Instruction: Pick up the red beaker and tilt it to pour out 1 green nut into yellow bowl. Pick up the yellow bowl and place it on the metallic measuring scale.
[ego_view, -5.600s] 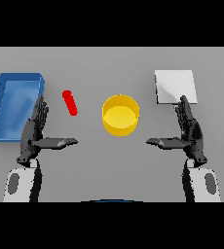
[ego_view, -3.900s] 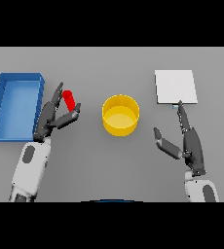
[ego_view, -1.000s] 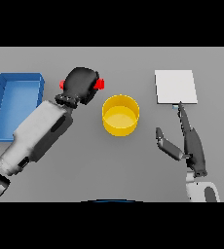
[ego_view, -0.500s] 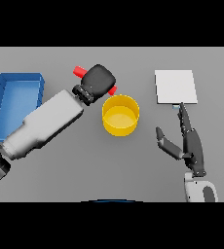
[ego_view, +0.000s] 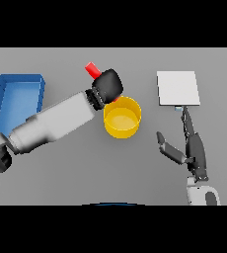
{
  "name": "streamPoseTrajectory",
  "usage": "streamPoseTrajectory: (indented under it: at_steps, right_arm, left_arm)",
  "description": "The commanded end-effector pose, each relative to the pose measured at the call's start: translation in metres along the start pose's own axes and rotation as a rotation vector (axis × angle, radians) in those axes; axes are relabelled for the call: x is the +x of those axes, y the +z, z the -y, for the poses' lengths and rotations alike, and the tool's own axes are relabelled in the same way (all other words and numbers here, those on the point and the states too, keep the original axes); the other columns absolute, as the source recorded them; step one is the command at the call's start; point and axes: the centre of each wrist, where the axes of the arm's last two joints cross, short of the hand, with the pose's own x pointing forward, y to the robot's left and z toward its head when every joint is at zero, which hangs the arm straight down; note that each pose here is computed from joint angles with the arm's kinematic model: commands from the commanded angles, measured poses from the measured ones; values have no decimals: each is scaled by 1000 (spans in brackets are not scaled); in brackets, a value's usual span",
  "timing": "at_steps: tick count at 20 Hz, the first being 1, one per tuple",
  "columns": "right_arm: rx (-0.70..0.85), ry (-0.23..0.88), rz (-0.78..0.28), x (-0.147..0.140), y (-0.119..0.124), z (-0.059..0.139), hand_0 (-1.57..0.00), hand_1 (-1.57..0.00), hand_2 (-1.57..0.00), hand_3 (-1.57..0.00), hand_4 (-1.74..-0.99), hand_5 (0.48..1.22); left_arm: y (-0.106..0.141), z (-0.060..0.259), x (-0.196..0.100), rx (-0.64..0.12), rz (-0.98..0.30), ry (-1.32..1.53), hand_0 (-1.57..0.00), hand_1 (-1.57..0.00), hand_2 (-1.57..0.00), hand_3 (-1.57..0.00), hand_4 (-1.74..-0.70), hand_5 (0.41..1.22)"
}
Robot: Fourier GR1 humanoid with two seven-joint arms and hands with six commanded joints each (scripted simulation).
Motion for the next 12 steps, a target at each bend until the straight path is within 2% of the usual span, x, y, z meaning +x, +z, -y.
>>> streamPoseTrajectory:
  at_steps: [1, 6, 9, 12]
  right_arm:
    - [0, 1, -14, -1, -1, 0, 1, 1, 1, 1, -1276, 600]
    - [-15, 37, -24, -2, -1, -1, 1, 1, 1, 1, -1236, 582]
    - [-10, 34, -6, 0, -2, -5, 1, 1, 1, 1, -1214, 589]
    - [-17, 47, 1, -3, -3, 1, 1, 1, 1, 1, -1210, 592]
  left_arm:
    - [-1, -3, -1, 6, 10, -26, -1571, -1571, -1571, -1558, -1739, 1221]
    - [-8, -16, 0, -46, 13, -177, -1571, -1571, -1571, -1567, -1736, 1221]
    - [-12, -21, -5, -54, 27, -260, -1571, -1571, -1571, -1569, -1734, 1221]
    - [-14, -21, -3, -51, 55, -344, -1571, -1571, -1571, -1570, -1735, 1221]
